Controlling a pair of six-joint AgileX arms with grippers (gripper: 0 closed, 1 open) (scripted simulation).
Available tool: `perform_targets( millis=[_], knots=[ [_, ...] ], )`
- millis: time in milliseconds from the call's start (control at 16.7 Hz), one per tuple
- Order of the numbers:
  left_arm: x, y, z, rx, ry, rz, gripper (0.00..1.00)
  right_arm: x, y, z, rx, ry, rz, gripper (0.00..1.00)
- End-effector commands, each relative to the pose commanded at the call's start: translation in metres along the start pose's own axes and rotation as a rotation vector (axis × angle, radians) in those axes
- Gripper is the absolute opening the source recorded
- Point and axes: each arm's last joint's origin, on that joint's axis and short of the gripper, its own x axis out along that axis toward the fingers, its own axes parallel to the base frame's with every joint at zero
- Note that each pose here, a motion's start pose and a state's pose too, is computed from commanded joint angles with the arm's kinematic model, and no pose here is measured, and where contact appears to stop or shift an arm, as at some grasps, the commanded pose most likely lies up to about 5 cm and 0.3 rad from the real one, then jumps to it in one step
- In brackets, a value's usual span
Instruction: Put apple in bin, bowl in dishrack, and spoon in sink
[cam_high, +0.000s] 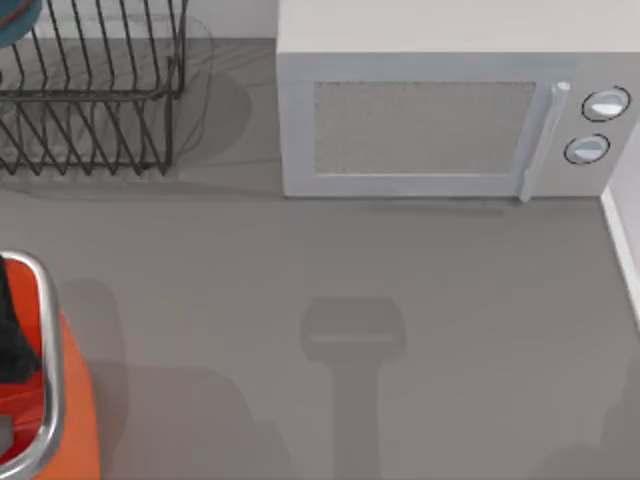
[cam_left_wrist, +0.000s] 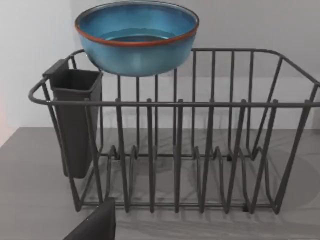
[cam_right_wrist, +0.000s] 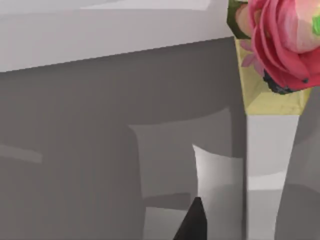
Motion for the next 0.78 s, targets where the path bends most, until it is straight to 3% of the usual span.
perform_targets(
  millis=[600, 780],
  knots=[
    [0.000, 0.000, 0.000, 0.000, 0.000, 0.000, 1.00, -0.091, 0.000, 0.005, 0.000, 0.017, 0.004, 0.00],
    [0.000, 0.000, 0.000, 0.000, 0.000, 0.000, 1.00, -0.095, 0.001, 0.005, -0.001, 0.008, 0.002, 0.00]
  ],
)
